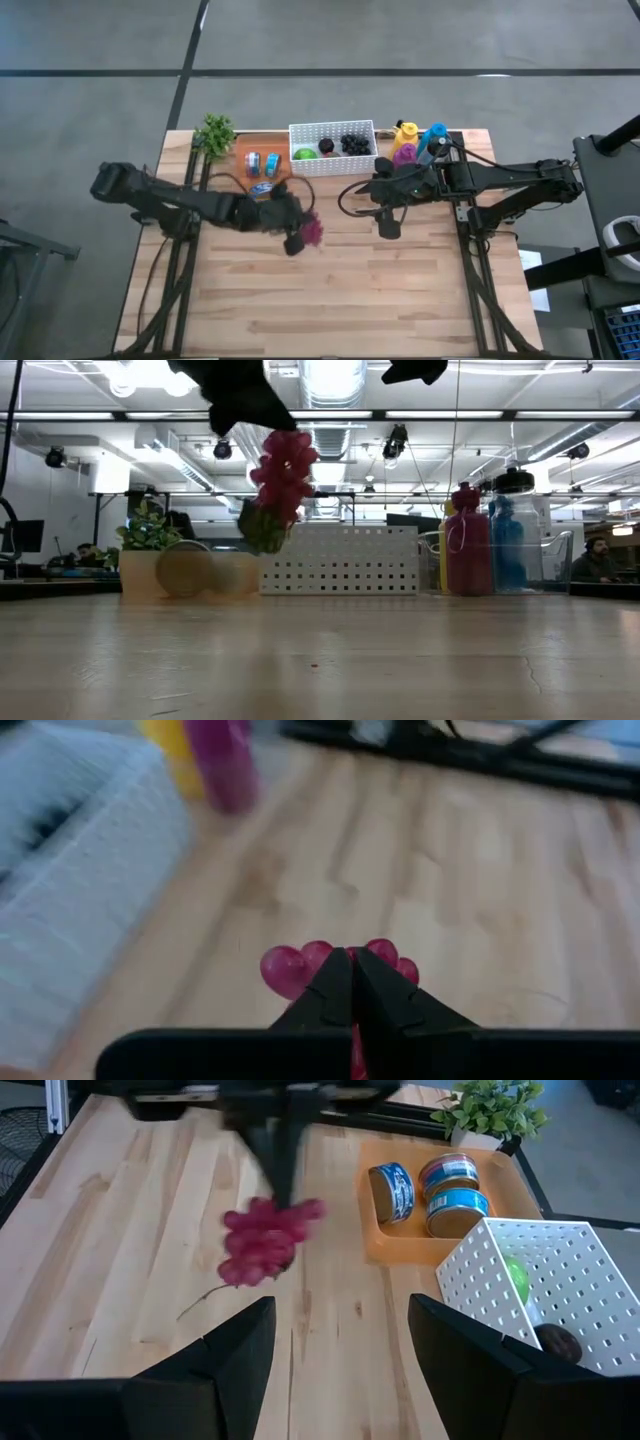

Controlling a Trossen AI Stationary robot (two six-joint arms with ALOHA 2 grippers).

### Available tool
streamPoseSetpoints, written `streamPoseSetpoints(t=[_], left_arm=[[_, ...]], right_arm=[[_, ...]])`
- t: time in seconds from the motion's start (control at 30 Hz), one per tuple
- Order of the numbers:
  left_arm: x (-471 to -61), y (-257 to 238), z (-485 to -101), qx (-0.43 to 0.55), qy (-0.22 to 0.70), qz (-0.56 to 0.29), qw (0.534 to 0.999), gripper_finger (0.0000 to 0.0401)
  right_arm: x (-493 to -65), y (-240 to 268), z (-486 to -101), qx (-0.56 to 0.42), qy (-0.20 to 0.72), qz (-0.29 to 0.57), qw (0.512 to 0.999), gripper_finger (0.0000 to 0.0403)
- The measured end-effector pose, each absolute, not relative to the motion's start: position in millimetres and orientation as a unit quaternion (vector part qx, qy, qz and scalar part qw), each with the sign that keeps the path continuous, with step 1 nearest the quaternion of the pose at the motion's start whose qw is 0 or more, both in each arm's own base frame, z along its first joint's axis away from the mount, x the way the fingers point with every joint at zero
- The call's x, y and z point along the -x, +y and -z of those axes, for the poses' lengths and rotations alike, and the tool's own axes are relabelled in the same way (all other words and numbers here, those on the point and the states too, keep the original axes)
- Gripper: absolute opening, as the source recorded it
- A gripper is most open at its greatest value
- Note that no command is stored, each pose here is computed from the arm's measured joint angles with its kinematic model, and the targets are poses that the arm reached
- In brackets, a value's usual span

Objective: Pick & Place Food Item
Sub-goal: Put the purple grapes into the white bin

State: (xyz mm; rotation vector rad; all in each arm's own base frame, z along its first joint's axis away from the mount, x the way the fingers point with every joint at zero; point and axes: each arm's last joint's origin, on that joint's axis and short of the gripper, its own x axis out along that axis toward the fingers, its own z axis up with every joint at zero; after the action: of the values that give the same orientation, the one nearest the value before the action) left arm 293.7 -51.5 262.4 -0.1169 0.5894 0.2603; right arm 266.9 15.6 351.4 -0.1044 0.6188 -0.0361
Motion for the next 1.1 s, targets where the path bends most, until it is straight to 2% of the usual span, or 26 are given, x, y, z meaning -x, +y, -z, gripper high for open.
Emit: streamPoseSetpoints(t=[0.33,0.7,0.9,1.1], left_arm=[[-305,26,-304,0.015,0.259,-0.224,0.939,0.0001],[-290,117,-327,0.018,0.212,-0.353,0.911,0.0001],[-288,152,-318,0.04,0.179,-0.359,0.915,0.0001],[-310,167,-293,0.048,0.181,-0.334,0.924,0.0001]], right_arm=[[-267,16,-351,0.057,0.304,0.016,0.951,0.0224],[-267,16,-351,0.06,0.304,0.015,0.951,0.0224],[-267,16,-351,0.059,0.304,0.015,0.951,0.0224],[-267,16,-351,0.058,0.304,0.016,0.951,0.0224]])
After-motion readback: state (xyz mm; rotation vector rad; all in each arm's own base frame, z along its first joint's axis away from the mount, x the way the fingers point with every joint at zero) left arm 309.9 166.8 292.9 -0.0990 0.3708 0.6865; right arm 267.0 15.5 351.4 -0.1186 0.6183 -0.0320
